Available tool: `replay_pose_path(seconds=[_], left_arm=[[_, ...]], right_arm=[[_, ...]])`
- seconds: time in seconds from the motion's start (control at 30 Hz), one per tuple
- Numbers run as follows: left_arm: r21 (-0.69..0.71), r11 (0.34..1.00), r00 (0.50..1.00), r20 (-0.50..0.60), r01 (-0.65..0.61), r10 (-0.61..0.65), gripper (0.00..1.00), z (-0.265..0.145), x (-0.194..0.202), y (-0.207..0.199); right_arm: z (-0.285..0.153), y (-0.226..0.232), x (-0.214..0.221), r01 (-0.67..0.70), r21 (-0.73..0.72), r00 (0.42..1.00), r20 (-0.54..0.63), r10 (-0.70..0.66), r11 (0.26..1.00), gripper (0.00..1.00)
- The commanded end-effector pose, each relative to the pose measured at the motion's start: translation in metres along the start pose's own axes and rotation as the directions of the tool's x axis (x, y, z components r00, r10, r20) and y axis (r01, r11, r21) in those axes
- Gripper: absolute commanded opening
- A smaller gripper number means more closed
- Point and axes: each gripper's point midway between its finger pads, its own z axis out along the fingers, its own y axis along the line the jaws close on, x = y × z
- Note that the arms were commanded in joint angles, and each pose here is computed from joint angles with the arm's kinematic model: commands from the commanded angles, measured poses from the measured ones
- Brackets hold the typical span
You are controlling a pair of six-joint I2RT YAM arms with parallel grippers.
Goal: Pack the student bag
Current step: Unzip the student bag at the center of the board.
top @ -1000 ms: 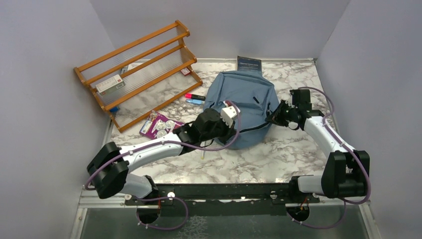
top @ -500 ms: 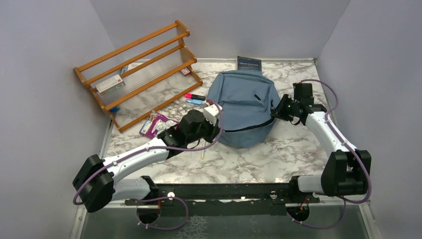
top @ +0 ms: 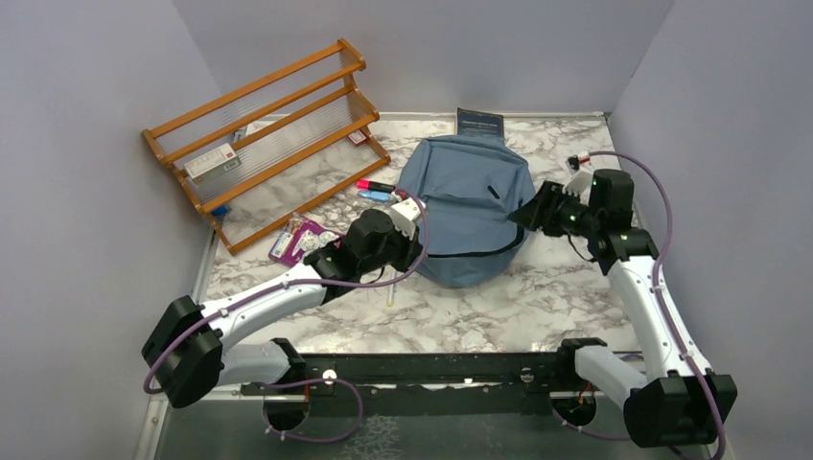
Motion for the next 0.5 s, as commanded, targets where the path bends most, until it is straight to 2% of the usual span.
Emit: replay_pose_path(seconds=[0.0, 0.2, 0.47], left_arm=[[-0.001, 0.999, 0.997, 0.059, 0.049, -0.049, 0.0, 0.001, -0.016, 0.003], [-0.03, 0.992, 0.987, 0.104, 0.124, -0.12, 0.0, -0.003, -0.018, 0.008], [-0.056, 0.979, 0.973, 0.136, 0.195, -0.187, 0.0, -0.005, -0.018, 0.013]], right_arm=[[-0.013, 0.051, 0.036, 0.056, -0.305, 0.991, -0.097, -0.089, 0.951, 0.55], [-0.014, 0.071, 0.053, 0.131, -0.412, 0.975, -0.111, -0.192, 0.902, 0.48], [0.002, 0.113, 0.087, 0.174, -0.515, 0.937, -0.176, -0.303, 0.839, 0.51]])
